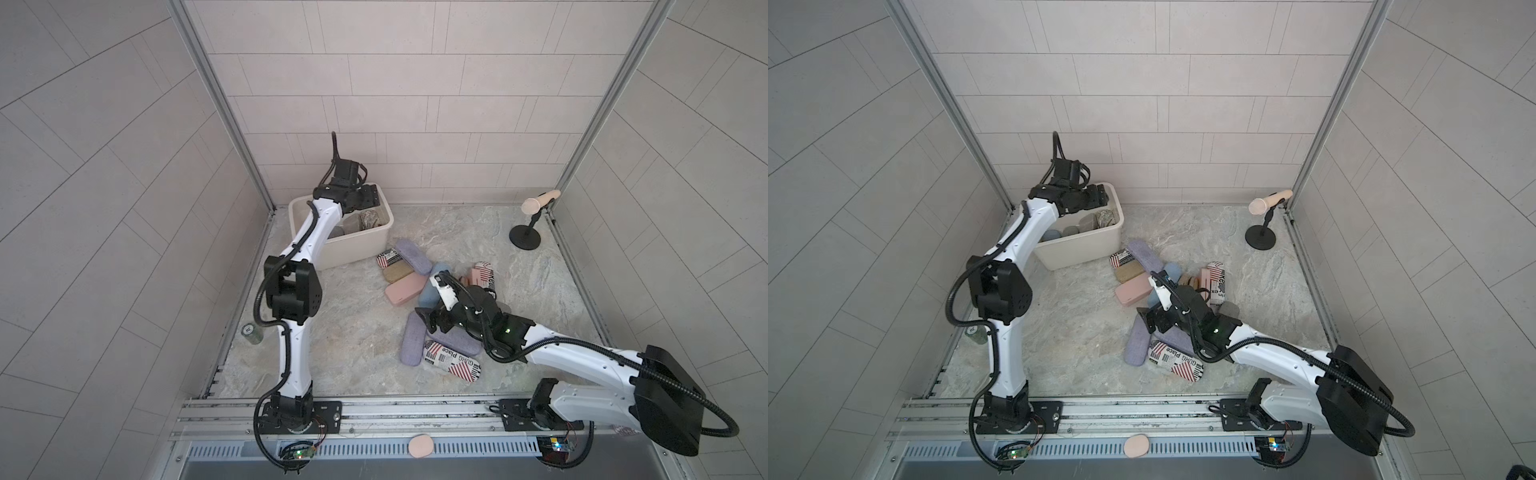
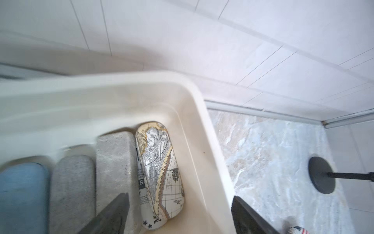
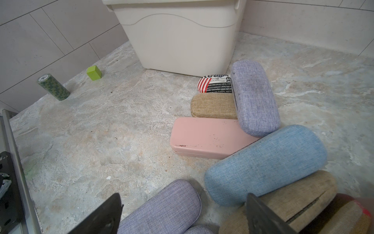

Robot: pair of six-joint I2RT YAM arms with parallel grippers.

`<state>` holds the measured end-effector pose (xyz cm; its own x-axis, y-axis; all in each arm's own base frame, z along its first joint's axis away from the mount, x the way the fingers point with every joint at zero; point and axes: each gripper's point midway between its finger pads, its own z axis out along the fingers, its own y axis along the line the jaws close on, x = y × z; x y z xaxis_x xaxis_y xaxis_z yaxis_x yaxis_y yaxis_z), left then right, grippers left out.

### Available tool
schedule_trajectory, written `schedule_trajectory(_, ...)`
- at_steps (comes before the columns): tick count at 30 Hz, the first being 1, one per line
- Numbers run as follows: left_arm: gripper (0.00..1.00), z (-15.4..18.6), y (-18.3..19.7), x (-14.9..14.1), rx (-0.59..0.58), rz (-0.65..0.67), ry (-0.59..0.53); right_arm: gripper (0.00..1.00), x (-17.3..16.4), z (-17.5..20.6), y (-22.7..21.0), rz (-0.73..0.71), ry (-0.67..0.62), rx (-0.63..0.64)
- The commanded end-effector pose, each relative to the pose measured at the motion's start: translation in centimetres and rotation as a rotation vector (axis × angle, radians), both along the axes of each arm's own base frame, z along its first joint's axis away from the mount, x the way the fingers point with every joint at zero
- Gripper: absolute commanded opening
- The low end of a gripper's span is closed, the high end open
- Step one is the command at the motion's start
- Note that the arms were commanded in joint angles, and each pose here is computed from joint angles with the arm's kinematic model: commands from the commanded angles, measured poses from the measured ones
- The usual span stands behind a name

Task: Put the glasses cases into the storage boxes
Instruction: Place the glasses case in the storage box.

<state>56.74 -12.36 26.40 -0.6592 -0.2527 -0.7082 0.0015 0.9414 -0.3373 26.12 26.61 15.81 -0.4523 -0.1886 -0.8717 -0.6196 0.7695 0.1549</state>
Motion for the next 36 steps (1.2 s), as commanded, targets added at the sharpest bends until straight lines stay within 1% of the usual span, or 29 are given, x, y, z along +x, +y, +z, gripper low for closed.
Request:
schedule_trajectory(1,0.84,2.7,3.9,-2.5,0.059,0.066,-0.021,0.96,0.1,1.0,0.5,0.005,-0.013,0.016)
schedule_trajectory(3,0.83,2.5,4.9,-4.0,0.110,0.081,0.008,0.96,0.1,1.0,0.4,0.003,-0.014,0.016)
schedule_trajectory(4,0.83,2.1,5.1,-4.9,0.138,0.068,0.029,0.96,0.1,1.2,0.4,0.003,-0.019,0.017)
schedule_trajectory(8,0.82,0.6,4.6,-7.6,0.179,-0.022,0.088,0.96,0.1,1.0,0.4,0.002,-0.015,0.014)
schedule_trajectory(12,0.82,-0.8,3.9,-9.5,0.260,-0.135,0.128,0.96,0.0,0.9,0.4,0.004,-0.011,0.013)
schedule_trajectory(13,0.82,-1.2,4.0,-9.8,0.296,-0.154,0.142,0.96,0.1,0.9,0.5,0.003,-0.011,0.013)
schedule_trajectory(14,0.82,-1.5,4.0,-9.9,0.330,-0.174,0.151,0.96,0.3,2.0,0.8,0.004,-0.026,0.029)
schedule_trajectory(16,0.83,-2.4,3.9,-10.1,0.403,-0.211,0.176,0.96,0.4,2.1,0.9,0.003,-0.026,0.031)
schedule_trajectory(17,0.84,-2.9,3.9,-10.0,0.422,-0.224,0.188,0.96,0.4,2.0,0.9,0.004,-0.024,0.030)
schedule_trajectory(19,0.84,-3.9,3.8,-9.8,0.442,-0.230,0.212,0.96,0.4,1.9,1.0,0.005,-0.023,0.025)
schedule_trajectory(21,0.84,-4.7,3.2,-9.7,0.412,-0.241,0.230,0.96,0.5,1.8,1.0,0.005,-0.022,0.019)
schedule_trajectory(23,0.84,-4.6,3.6,-9.6,0.404,-0.195,0.239,0.96,0.5,1.7,0.9,0.003,-0.019,0.014)
schedule_trajectory(24,0.84,-4.2,4.4,-9.5,0.420,-0.138,0.240,0.96,0.5,1.7,1.0,0.003,-0.019,0.014)
schedule_trajectory(25,0.84,-3.4,6.0,-9.5,0.446,-0.032,0.236,0.96,0.5,1.6,1.0,0.002,-0.018,0.014)
schedule_trajectory(27,0.83,-2.1,8.6,-9.6,0.471,0.123,0.208,0.96,0.5,1.6,1.0,0.004,-0.015,0.013)
schedule_trajectory(29,0.83,-0.8,10.8,-9.8,0.459,0.235,0.159,0.96,0.5,1.6,1.0,0.005,-0.016,0.012)
schedule_trajectory(31,0.82,0.1,13.0,-10.4,0.436,0.328,0.136,0.96,0.5,1.6,1.0,0.005,-0.015,0.013)
schedule_trajectory(33,0.81,0.6,15.1,-10.8,0.400,0.400,0.135,0.96,0.4,1.7,1.0,0.007,-0.017,0.014)
schedule_trajectory(36,0.80,-0.5,17.7,-11.2,0.363,0.460,0.177,0.96,0.4,1.8,1.0,0.008,-0.019,0.014)
